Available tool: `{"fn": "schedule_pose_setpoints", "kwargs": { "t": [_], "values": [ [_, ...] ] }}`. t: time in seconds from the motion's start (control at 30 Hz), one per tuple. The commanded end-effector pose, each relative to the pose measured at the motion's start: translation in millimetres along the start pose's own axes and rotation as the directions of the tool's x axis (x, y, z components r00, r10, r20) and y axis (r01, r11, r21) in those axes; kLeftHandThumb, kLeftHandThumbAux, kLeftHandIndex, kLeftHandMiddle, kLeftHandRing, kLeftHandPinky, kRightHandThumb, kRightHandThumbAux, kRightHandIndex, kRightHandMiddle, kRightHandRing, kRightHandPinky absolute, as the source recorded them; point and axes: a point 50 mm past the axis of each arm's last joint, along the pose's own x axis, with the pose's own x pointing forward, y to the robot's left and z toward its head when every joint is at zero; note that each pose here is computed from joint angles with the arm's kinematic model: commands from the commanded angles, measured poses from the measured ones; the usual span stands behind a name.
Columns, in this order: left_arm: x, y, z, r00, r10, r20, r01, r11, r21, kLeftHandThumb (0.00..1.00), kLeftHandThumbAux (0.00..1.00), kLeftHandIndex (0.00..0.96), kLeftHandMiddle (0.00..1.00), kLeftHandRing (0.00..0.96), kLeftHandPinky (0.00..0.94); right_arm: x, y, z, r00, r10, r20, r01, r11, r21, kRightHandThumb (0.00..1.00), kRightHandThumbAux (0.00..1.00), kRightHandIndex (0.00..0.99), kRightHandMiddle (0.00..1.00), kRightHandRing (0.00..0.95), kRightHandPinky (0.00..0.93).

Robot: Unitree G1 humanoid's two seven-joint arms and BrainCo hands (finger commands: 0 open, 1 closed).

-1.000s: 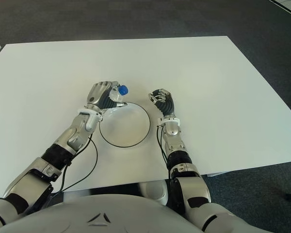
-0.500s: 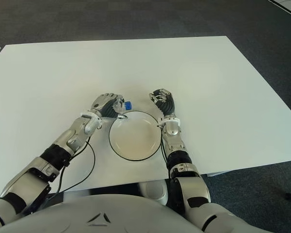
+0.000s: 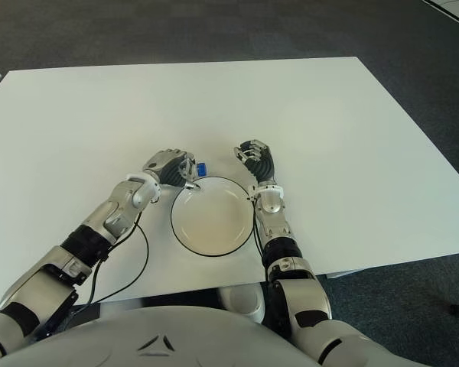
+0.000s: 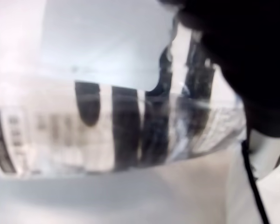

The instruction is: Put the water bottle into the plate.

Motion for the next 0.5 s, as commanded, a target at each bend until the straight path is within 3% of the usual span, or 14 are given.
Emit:
{"fn": "schedule_pose_setpoints", "kwargs": {
  "t": [0.03,0.4,0.5],
  "values": [
    [-8.2,-21.3,-9.6,0.993,-0.102,-0.057,0.103,0.995,0.011,0.848,0.662,0.405,0.575,0.769,0.784,-2.9,0.7,-4.3,1.0,0.003,-0.024,-0.002,1.0,0.009,0.706,0.729,0.428,0.517,0.528,0.545],
    [-10.4,-22.3,-8.4,0.995,-0.072,-0.07,0.074,0.997,0.024,0.846,0.663,0.403,0.577,0.761,0.776,-2.9,0.4,-4.4,1.0,0.005,-0.022,-0.004,1.0,0.01,0.706,0.728,0.429,0.511,0.523,0.537],
    [-10.9,-21.3,-8.3,0.997,-0.004,-0.075,0.008,0.999,0.046,0.846,0.664,0.402,0.579,0.763,0.787,-3.0,0.4,-4.4,1.0,0.005,-0.022,-0.005,1.0,0.01,0.706,0.728,0.428,0.509,0.521,0.536]
  ]
}}
